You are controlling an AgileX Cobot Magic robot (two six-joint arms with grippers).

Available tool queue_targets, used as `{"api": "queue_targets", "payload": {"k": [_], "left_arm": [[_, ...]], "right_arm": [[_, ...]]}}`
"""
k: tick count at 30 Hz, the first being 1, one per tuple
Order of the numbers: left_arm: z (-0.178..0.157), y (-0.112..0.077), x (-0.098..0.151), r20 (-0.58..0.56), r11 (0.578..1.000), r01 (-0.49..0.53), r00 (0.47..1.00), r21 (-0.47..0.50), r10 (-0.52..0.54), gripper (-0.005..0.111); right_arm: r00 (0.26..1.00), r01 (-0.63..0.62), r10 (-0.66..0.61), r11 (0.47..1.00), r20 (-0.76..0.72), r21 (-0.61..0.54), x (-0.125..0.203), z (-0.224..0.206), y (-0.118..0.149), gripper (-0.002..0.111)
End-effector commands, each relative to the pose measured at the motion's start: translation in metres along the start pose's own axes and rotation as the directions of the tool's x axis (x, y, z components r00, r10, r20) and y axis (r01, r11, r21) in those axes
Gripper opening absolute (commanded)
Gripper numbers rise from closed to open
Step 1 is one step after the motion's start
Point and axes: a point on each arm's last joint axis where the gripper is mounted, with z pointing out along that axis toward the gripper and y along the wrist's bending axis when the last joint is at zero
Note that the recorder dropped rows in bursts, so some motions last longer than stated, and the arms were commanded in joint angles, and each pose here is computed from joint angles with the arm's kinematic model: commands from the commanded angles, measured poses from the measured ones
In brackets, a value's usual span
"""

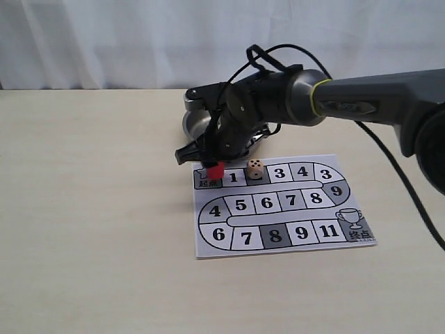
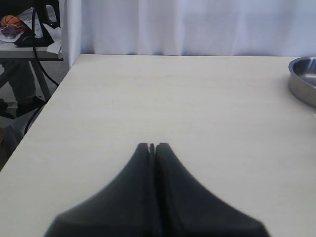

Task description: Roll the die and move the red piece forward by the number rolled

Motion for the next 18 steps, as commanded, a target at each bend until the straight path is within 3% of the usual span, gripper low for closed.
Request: {"api": "queue_targets", "payload": {"k": [1,18], "left_arm": [[-0.001,0.000,-0.004,0.024,1.000,0.008,1.000,0.001,-0.008,0.000],[-0.001,0.000,-0.004,0.024,1.000,0.008,1.000,0.001,-0.008,0.000]], "right_arm": [[1.000,0.012,-0.011,0.999,-0.018,0.040,-0.003,-0.013,-0.012,0.004],[0.997,0.028,-0.024,0.998,-0.076,0.053,0.009,0.013,-0.013,0.004]]}}
